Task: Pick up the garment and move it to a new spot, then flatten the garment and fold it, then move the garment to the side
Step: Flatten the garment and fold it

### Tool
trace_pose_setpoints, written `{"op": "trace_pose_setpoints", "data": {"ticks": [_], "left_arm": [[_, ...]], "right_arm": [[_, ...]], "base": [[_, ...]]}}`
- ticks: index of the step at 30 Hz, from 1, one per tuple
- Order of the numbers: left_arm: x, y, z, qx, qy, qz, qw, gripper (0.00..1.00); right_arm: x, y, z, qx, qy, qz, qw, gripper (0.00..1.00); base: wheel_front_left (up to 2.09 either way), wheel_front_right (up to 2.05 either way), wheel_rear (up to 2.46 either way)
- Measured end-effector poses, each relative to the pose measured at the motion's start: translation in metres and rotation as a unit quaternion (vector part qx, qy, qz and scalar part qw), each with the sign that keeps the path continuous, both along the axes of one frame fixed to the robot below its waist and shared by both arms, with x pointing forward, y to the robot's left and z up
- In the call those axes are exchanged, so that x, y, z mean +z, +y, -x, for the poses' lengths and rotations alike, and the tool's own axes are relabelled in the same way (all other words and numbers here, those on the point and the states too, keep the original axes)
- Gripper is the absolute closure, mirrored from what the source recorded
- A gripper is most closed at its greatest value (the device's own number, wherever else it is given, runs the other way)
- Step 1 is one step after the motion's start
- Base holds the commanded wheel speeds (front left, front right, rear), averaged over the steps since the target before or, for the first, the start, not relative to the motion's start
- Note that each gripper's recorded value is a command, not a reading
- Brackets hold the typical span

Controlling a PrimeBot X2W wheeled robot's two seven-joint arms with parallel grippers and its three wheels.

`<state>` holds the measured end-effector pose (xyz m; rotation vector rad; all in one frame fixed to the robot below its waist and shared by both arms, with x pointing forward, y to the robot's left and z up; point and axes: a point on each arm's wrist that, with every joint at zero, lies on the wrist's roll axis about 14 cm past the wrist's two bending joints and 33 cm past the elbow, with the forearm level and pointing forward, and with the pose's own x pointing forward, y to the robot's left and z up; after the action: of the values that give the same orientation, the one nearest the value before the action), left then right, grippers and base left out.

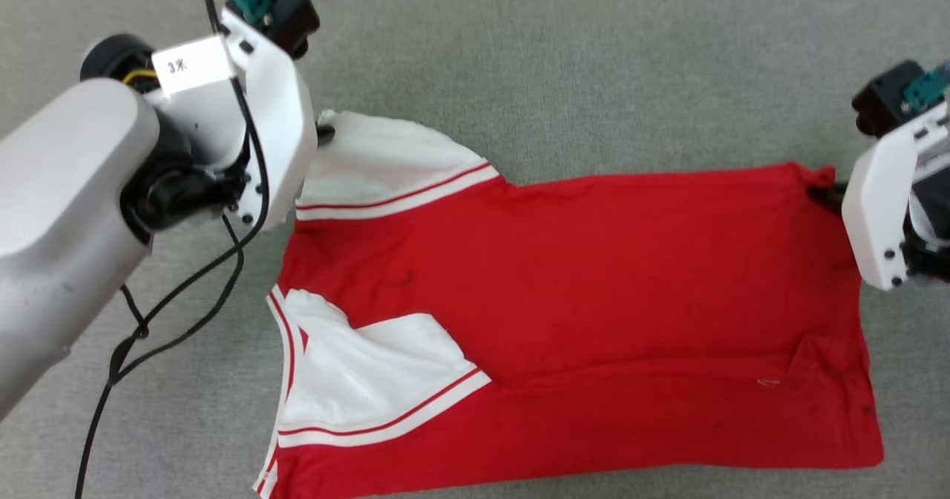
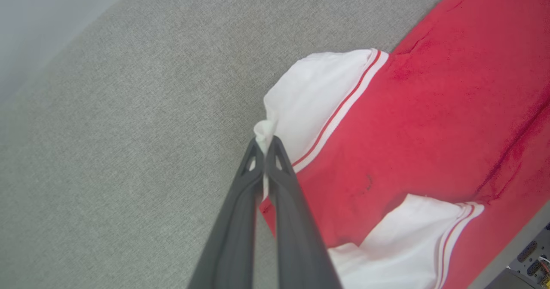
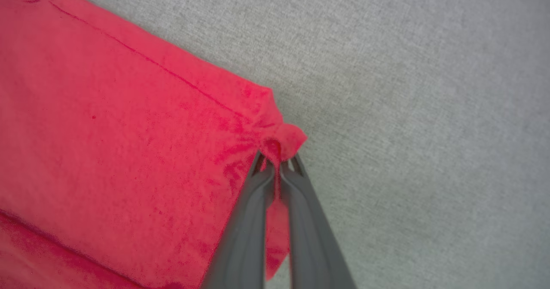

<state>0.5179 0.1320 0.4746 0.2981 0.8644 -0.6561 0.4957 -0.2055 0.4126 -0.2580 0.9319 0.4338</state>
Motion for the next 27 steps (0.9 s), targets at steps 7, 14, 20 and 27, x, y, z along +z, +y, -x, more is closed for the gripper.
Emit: {"op": "trace_pose_setpoints", "data": {"ticks": [7, 14, 20, 27], "left_arm": [[0.027, 0.004, 0.04, -0.002, -0.024, 0.019, 1.0, 1.0], [0.036, 0.015, 0.089, 0.007, -0.028, 0.027, 0.999, 1.0], [0.008, 0.022, 0.14, 0.024, 0.012, 0.038, 0.999, 1.0], [-0.041, 0.028, 0.191, 0.051, 0.086, 0.046, 0.994, 1.0]], "right_arm": [[0.025, -0.006, 0.026, 0.007, -0.042, -0.009, 0.999, 1.0], [0.036, -0.005, 0.061, 0.017, -0.062, -0.026, 0.998, 1.0], [0.024, -0.006, 0.097, 0.013, -0.049, -0.041, 0.998, 1.0], [-0.006, -0.011, 0.13, -0.003, -0.011, -0.053, 0.999, 1.0]], "base": [[0.0, 0.0, 0.0], [0.0, 0.0, 0.0], [0.0, 0.0, 0.0], [0.0, 0.0, 0.0]]}}
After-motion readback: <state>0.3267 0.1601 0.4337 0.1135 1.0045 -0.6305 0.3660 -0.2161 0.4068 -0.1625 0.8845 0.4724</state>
